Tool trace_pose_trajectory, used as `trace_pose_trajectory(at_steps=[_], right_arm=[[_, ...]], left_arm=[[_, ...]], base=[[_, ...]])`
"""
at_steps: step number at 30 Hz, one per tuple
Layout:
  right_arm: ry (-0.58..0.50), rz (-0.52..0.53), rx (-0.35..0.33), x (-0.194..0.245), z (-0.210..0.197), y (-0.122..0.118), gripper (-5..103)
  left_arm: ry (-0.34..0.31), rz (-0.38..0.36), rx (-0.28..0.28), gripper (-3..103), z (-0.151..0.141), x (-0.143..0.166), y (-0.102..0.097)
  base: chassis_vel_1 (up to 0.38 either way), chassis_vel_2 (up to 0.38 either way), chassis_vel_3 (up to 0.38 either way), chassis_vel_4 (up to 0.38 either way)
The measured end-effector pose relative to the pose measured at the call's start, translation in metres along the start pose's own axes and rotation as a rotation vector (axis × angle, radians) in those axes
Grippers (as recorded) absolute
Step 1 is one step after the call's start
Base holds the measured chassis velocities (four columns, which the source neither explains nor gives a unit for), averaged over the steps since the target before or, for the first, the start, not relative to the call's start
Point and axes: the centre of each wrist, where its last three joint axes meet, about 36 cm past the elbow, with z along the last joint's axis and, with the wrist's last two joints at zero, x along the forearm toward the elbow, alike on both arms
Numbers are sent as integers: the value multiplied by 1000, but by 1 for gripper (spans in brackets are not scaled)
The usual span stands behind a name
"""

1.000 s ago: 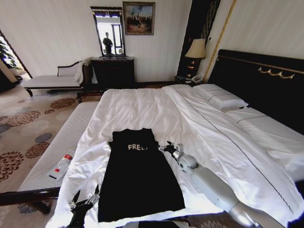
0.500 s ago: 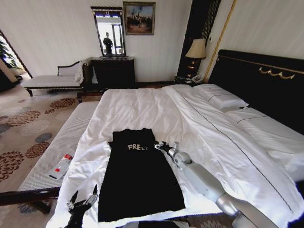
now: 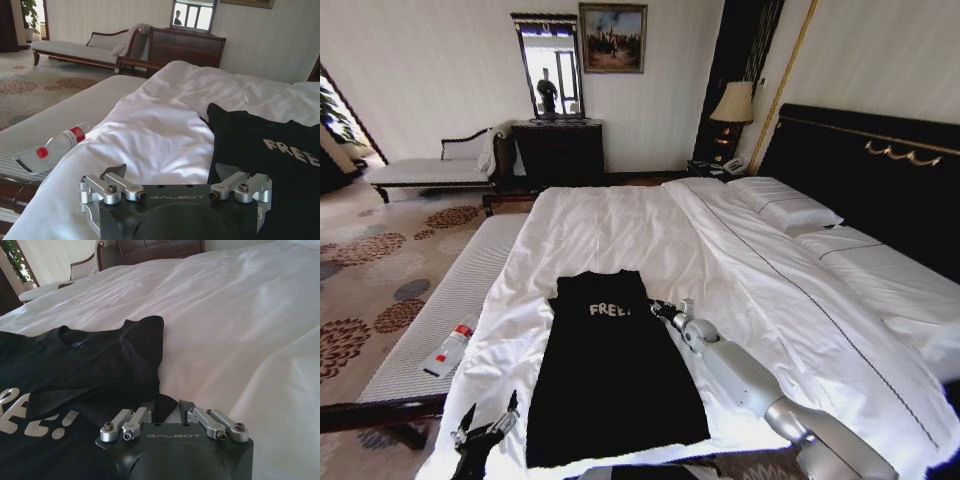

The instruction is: Fold the clothes on the bed.

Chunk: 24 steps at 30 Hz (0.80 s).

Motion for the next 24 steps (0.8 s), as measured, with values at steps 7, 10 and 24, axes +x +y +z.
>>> trace_pose_trajectory(at_steps=[7, 10, 24], right_arm=[[-1, -14, 3, -1, 3, 5, 5], [-6, -20, 4, -2, 1, 7, 1], [-133, -17, 228, 35, -13, 10, 0]], left_arm=[[-2, -9, 0, 100, 0, 1, 4], [-1, -13, 3, 100, 0, 2, 5], [-3, -6, 14, 100, 1, 2, 3]], base=[[0, 0, 0, 0], [0, 0, 0, 0], [0, 0, 0, 0]])
